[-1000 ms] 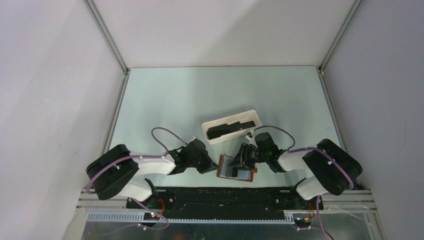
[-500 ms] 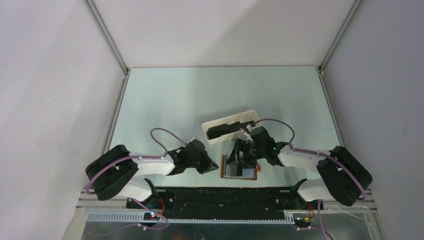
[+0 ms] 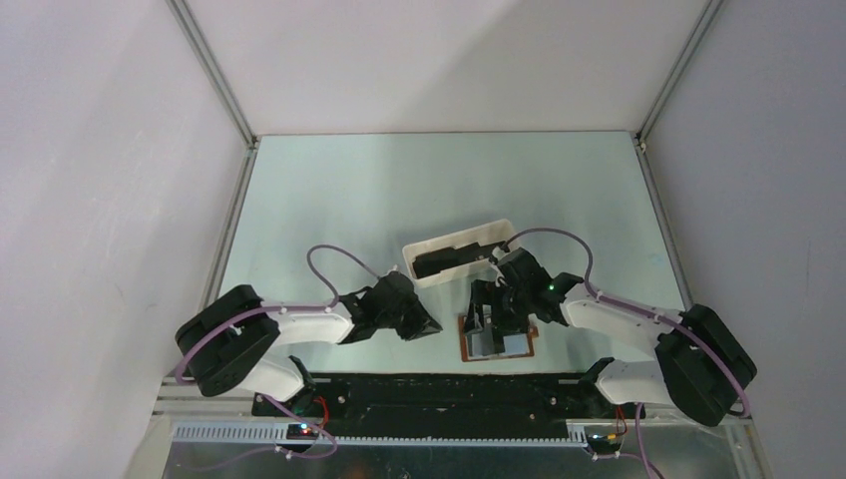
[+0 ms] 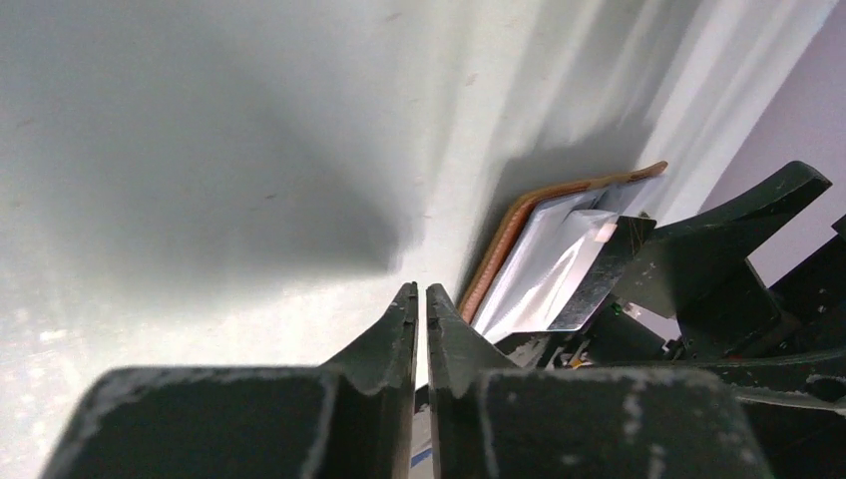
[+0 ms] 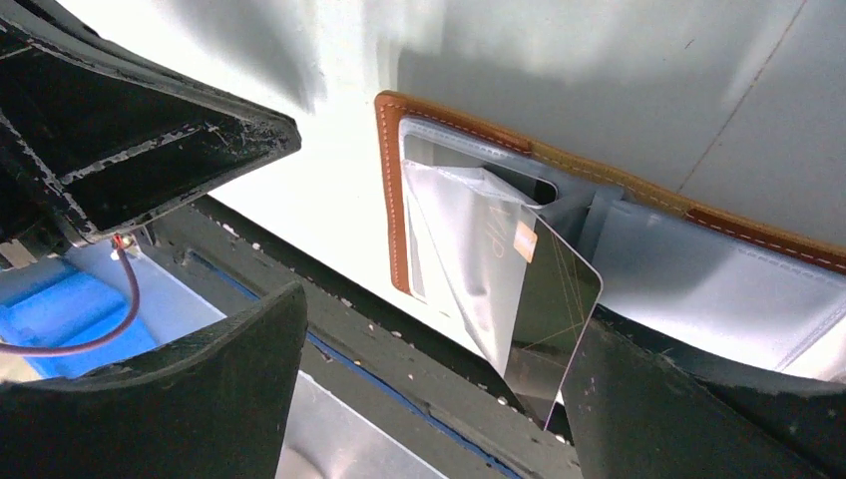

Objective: Put the credit cards into the card holder
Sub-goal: Insert the credit card into the card holder.

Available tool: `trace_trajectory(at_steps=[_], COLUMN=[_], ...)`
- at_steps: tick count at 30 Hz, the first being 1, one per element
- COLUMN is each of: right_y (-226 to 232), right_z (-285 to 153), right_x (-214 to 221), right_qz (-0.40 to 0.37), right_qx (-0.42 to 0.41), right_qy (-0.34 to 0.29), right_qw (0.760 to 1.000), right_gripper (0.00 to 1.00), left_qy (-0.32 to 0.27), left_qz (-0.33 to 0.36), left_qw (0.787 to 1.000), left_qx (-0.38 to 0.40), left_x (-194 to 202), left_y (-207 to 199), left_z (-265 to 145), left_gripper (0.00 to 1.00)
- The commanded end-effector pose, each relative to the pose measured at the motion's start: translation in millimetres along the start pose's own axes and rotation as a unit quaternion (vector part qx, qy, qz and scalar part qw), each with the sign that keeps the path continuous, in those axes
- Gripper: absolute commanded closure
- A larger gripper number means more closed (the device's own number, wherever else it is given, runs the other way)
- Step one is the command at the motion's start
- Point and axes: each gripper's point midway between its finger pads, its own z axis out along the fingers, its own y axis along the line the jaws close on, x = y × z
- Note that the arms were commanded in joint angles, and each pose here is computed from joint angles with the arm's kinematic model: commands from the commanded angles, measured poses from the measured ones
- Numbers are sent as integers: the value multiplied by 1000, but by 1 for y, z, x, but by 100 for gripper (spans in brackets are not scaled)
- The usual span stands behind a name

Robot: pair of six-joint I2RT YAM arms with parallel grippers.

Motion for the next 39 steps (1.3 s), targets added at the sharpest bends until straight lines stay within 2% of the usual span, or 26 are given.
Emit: trace_trajectory(at_steps=[1, 4, 11, 17, 22, 26, 30, 36, 39], right_y=[8, 13, -8, -14, -11, -8, 0, 16, 22], right_z=[-23, -32, -35, -24, -8, 6, 15, 14, 16], right_x=[-14, -16, -12, -9, -8, -12, -15, -12, -4], right_qz=[-53, -72, -92, -92, -89, -86, -90, -98, -86], right_qx=[23, 38, 99, 100, 76, 58, 30, -2, -16], right_qy=[-21, -20, -4, 3, 16, 24, 30, 40, 57], right_qw=[998, 996, 991, 991, 993, 994, 995, 994, 995], right_gripper=[8, 6, 4, 6, 10, 15, 24, 26, 26], left_qy=[-2, 8, 37, 33, 9, 29, 55, 68, 67], left_qz=[52, 77, 99, 77, 83, 83, 88, 94, 93], left_qw=[997, 995, 992, 996, 997, 996, 994, 993, 993], left_qx=[52, 65, 69, 32, -6, -20, -37, -37, -37], left_x=[-6, -4, 5, 7, 0, 7, 19, 24, 23], left_y=[-38, -50, -60, -37, -22, -17, -11, -17, -18], left_z=[-3, -2, 7, 12, 4, 7, 18, 24, 25], left_gripper=[85, 74, 65, 74, 73, 71, 76, 85, 87])
